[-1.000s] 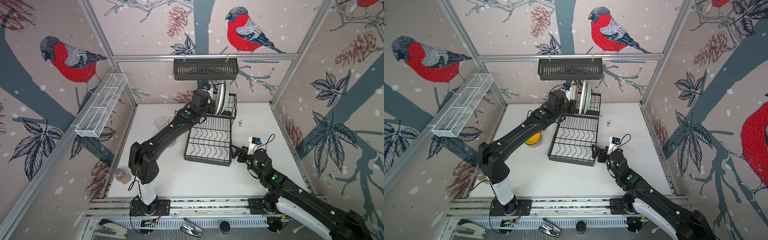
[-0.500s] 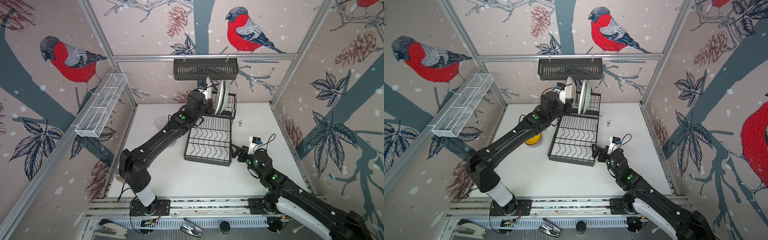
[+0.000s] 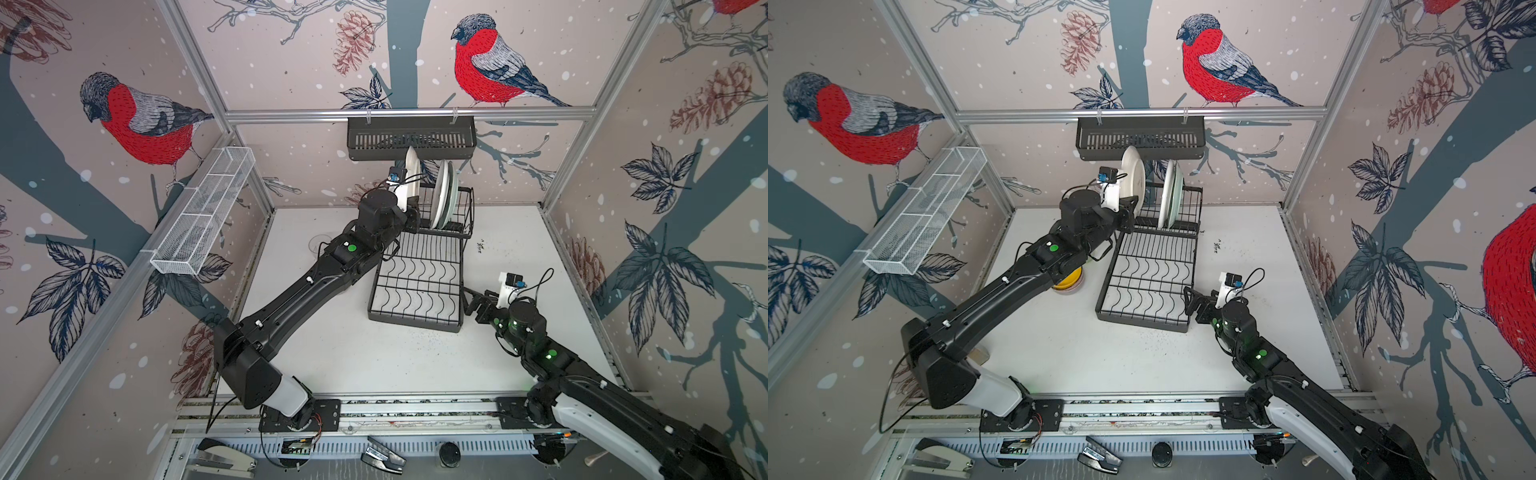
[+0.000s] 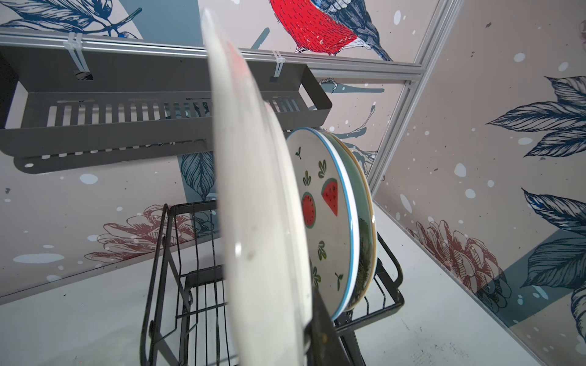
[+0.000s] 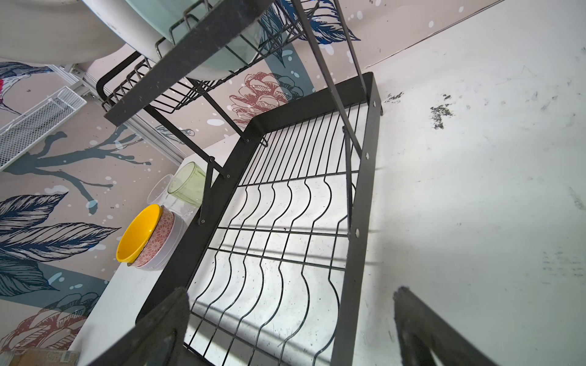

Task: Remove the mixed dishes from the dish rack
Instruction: 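Pull the white plate up and out of the rack with the left gripper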

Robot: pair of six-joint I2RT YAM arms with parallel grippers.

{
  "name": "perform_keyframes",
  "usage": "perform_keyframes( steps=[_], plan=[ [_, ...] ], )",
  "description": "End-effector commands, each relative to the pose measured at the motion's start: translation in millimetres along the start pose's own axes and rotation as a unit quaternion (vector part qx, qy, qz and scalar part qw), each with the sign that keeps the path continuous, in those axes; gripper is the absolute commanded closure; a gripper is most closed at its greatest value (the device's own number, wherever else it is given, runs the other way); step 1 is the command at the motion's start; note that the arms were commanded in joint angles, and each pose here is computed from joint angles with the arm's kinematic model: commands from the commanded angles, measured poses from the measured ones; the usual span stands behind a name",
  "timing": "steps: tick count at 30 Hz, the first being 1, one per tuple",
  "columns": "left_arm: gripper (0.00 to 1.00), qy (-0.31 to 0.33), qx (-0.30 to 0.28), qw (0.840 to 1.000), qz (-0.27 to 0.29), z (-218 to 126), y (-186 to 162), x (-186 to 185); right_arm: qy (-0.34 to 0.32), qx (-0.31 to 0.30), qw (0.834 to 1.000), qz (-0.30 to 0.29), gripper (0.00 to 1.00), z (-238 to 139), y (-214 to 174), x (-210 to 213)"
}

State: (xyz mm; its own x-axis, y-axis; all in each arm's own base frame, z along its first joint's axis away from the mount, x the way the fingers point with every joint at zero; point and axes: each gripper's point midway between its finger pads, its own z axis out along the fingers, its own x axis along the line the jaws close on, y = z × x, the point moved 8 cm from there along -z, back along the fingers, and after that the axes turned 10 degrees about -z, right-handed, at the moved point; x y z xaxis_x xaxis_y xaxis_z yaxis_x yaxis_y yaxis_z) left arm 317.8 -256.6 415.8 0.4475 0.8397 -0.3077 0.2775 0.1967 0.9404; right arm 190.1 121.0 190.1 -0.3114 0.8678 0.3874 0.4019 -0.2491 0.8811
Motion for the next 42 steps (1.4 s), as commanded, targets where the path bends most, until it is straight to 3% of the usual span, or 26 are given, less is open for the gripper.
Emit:
perform_keyframes(
  steps=[1, 22, 42],
  plan=[
    [1.0, -0.033, -0.094, 0.995, -0.01, -19.4, 32.6, -13.7, 0.005, -0.007, 1.0, 0.008, 0.01, -1.3, 3.8, 1.4],
    [1.0, -0.032, -0.101, 0.994, -0.041, -93.7, 6.9, -19.3, -0.013, 0.016, 0.999, 0.034, 0.0, -4.7, 2.3, -1.4],
    [1.0, -0.019, -0.03, 0.999, -0.029, -123.8, -43.9, -3.7, -0.006, 0.033, 0.998, 0.046, 0.0, -5.8, 0.2, 0.1]
  ],
)
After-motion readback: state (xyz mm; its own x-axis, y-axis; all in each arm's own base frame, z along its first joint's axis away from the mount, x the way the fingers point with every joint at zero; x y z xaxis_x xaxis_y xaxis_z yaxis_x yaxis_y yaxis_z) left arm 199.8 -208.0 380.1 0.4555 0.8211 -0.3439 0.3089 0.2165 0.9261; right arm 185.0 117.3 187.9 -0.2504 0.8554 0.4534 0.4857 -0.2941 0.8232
